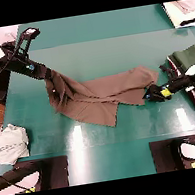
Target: Fold the shirts.
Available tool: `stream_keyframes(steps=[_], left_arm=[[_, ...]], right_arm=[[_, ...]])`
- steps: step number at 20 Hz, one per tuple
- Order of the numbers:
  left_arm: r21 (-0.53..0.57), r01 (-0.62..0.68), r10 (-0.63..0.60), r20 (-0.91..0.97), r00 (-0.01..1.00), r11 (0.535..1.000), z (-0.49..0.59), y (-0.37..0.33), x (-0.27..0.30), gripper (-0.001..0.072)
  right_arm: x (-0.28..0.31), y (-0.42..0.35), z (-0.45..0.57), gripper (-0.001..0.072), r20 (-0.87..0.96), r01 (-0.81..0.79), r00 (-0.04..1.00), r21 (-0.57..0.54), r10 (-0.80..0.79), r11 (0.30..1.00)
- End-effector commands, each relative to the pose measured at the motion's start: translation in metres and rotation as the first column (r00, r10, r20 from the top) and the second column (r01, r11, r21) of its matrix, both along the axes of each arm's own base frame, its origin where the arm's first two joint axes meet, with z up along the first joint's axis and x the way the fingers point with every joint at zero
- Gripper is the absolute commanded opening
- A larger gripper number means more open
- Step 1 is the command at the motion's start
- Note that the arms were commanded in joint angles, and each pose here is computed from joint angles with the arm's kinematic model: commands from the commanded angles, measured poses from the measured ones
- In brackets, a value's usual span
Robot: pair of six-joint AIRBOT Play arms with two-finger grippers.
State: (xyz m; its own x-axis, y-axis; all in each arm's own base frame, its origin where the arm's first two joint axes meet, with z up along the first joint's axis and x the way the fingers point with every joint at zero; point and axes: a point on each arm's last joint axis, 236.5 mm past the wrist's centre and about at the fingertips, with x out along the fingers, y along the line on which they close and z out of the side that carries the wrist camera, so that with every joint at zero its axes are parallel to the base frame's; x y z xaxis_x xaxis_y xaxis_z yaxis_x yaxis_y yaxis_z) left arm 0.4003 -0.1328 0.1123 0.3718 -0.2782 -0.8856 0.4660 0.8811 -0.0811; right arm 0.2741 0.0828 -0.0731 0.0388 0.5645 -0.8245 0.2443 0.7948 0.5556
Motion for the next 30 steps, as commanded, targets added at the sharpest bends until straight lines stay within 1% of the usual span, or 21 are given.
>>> stream_keyframes(steps=[1, 4, 6, 7, 8, 9, 11, 12, 14, 16, 17, 19, 21, 23, 25, 27, 29, 30], left_arm=[[-0.001, 0.0, 0.0, -0.003, 1.0, 1.0, 0.0, 0.0, 0.0, 0.0027], [-0.001, -0.001, 0.001, -0.002, 1.0, 1.0, 0.0, 0.0, 0.0, 0.0027], [-0.001, 0.0, 0.0, -0.003, 1.0, 1.0, 0.0, 0.0, 0.0, 0.0027], [-0.001, 0.0, 0.0, -0.003, 1.0, 1.0, 0.0, 0.0, 0.0, 0.0027], [-0.002, -0.001, 0.001, -0.003, 1.0, 1.0, 0.0, 0.0, -0.001, 0.0027], [-0.005, -0.002, 0.002, -0.004, 1.0, 1.0, 0.0, -0.001, -0.001, 0.0027], [-0.018, -0.026, 0.026, -0.007, 1.0, 0.999, 0.002, -0.001, -0.001, 0.0026], [-0.021, -0.024, 0.024, 0.004, 1.0, 0.999, 0.009, -0.002, -0.001, 0.0026], [-0.044, -0.039, 0.043, 0.1, 0.994, 0.998, 0.047, -0.001, 0.006, 0.0026], [-0.069, -0.048, 0.065, 0.276, 0.959, 0.996, 0.116, 0.005, 0.011, 0.0026], [-0.095, -0.043, 0.076, 0.379, 0.922, 0.995, 0.16, 0.007, 0.007, 0.0027], [-0.149, -0.021, 0.103, 0.563, 0.82, 0.989, 0.246, 0.012, -0.013, 0.0027], [-0.193, 0.008, 0.132, 0.702, 0.7, 0.981, 0.319, 0.02, -0.047, 0.0027], [-0.224, 0.037, 0.16, 0.792, 0.59, 0.974, 0.371, 0.028, -0.086, 0.0027], [-0.255, 0.067, 0.195, 0.86, 0.472, 0.965, 0.413, 0.038, -0.126, 0.0027], [-0.282, 0.105, 0.226, 0.901, 0.371, 0.954, 0.444, 0.044, -0.164, 0.0027], [-0.312, 0.163, 0.259, 0.924, 0.281, 0.936, 0.471, 0.046, -0.199, 0.0027], [-0.322, 0.191, 0.271, 0.929, 0.251, 0.927, 0.481, 0.046, -0.213, 0.0026]], right_arm=[[-0.001, 0.014, -0.012, 0.0449, 0.027, -0.011, 1.0, -0.017, 0.012, 1.0], [-0.006, 0.022, -0.011, 0.044, 0.02, -0.044, 0.999, -0.014, 0.044, 0.999], [-0.009, 0.029, -0.011, 0.0302, 0.021, -0.07, 0.997, -0.014, 0.07, 0.997], [-0.01, 0.034, -0.012, 0.0282, 0.024, -0.086, 0.996, -0.016, 0.087, 0.996], [-0.012, 0.038, -0.012, 0.0117, 0.024, -0.102, 0.994, -0.016, 0.102, 0.995], [-0.013, 0.04, -0.011, 0.0014, 0.027, -0.113, 0.993, -0.017, 0.114, 0.993], [-0.007, 0.041, -0.001, 0.0014, 0.06, -0.126, 0.99, -0.022, 0.127, 0.992], [0.004, 0.04, 0.015, 0.0013, 0.115, -0.122, 0.985, -0.029, 0.125, 0.992], [0.04, 0.028, 0.073, 0.0013, 0.297, -0.081, 0.95, -0.054, 0.093, 0.995], [0.079, 0.004, 0.161, 0.0013, 0.518, 0.017, 0.855, -0.079, 0.026, 0.997], [0.092, -0.012, 0.214, 0.0013, 0.632, 0.075, 0.775, -0.092, 0.0, 0.993], [0.099, -0.042, 0.315, 0.0013, 0.806, 0.186, 0.592, -0.107, -0.024, 0.977], [0.085, -0.064, 0.404, 0.0013, 0.911, 0.279, 0.412, -0.118, -0.008, 0.953], [0.059, -0.076, 0.473, 0.0013, 0.966, 0.359, 0.258, -0.123, 0.028, 0.925], [0.03, -0.082, 0.521, 0.0013, 0.986, 0.425, 0.148, -0.129, 0.072, 0.896], [0.004, -0.086, 0.554, 0.0013, 0.991, 0.488, 0.071, -0.136, 0.116, 0.862], [-0.015, -0.09, 0.576, 0.0013, 0.988, 0.542, 0.031, -0.144, 0.151, 0.828], [-0.02, -0.094, 0.581, 0.0012, 0.988, 0.563, 0.032, -0.142, 0.149, 0.814]])
